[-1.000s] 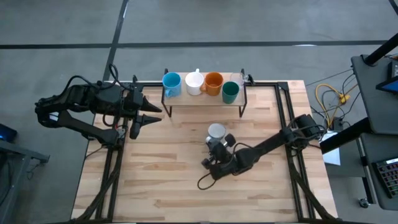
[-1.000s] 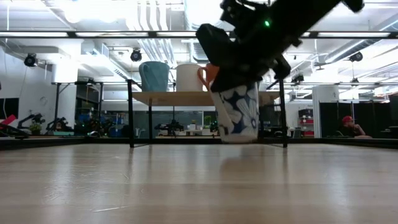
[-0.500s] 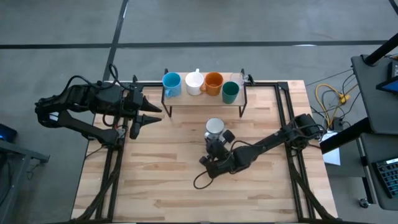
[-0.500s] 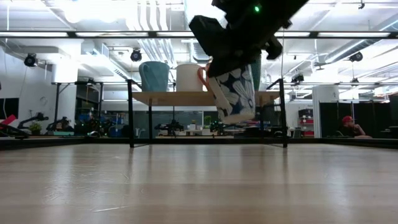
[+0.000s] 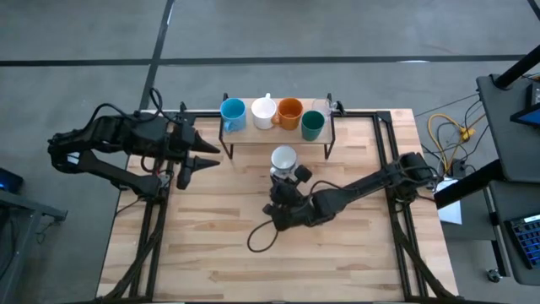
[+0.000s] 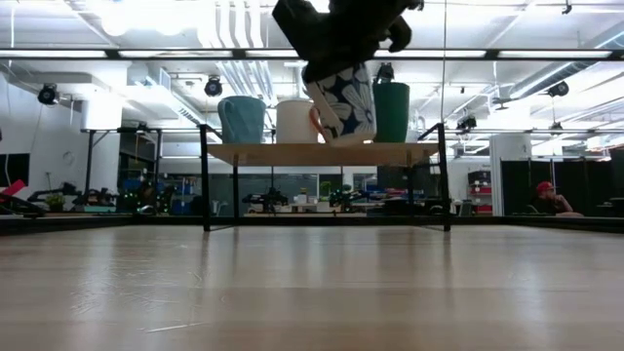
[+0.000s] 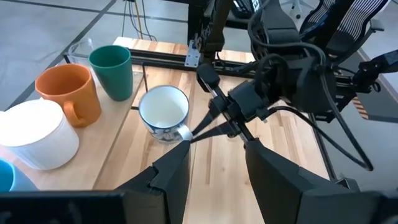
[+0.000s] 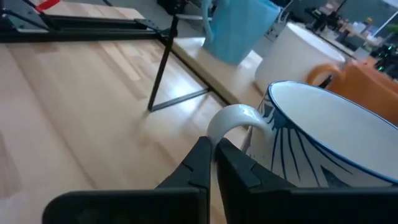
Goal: Stack small to large cups/mugs on shelf
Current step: Put the white patterned mug on the shelf
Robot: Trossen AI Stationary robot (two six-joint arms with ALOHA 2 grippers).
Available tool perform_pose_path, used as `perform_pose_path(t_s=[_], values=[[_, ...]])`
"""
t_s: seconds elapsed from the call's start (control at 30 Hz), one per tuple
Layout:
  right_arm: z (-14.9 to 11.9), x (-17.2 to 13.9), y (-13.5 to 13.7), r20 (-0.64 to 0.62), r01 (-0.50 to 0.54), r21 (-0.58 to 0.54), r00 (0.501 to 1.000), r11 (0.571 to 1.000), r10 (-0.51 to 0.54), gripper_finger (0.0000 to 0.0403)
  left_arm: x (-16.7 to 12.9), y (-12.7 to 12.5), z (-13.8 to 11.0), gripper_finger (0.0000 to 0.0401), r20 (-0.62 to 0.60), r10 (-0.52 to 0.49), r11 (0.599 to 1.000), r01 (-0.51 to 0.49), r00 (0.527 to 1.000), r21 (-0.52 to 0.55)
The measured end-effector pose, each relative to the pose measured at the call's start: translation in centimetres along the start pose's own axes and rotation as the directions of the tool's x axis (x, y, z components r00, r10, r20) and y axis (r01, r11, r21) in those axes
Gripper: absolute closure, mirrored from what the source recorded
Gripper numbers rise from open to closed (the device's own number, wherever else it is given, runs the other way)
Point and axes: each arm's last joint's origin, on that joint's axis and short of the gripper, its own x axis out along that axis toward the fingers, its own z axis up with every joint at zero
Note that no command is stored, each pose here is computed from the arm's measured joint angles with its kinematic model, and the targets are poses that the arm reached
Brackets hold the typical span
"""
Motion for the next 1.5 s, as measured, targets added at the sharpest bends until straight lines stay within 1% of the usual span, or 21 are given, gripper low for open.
perform_pose_path(t_s=[0.33, 0.5, 0.67, 1.03, 1.27, 1.5], values=[[2.1, 2.6, -0.9, 0.057, -0.022, -0.028, 0.998, 0.999, 0.023, 0.0395, 0.8, 0.1, -1.1, 0.0260, -0.043, 0.007, 1.000, -0.007, 0.999, -0.003], [2.8, 3.2, -2.0, 0.057, -0.003, -0.030, 0.998, 1.000, 0.004, 0.0395, 0.7, 0.1, -1.2, 0.0260, -0.038, 0.006, 1.000, -0.006, 0.999, -0.005], [3.3, 4.1, -2.9, 0.058, -0.007, -0.037, 0.998, 0.999, 0.009, 0.0395, 0.5, 0.1, -1.1, 0.0260, -0.026, 0.004, 1.000, -0.004, 1.000, -0.007], [3.8, 6.4, -4.8, 0.036, -0.006, 0.016, 0.999, 1.000, 0.006, 0.0395, 0.2, 0.2, -1.1, 0.0260, -0.019, 0.003, 1.000, -0.003, 1.000, -0.008], [3.9, 7.6, -5.7, 0.029, 0.018, 0.050, 0.999, 0.999, -0.020, 0.0395, -0.1, 0.2, -1.2, 0.0260, -0.010, 0.001, 1.000, -0.001, 1.000, -0.008], [3.5, 8.4, -6.2, 0.014, 0.022, 0.093, 1.000, 0.995, -0.024, 0.0395, -0.5, 0.3, -1.2, 0.0260, 0.003, -0.001, 1.000, 0.001, 1.000, -0.010]])
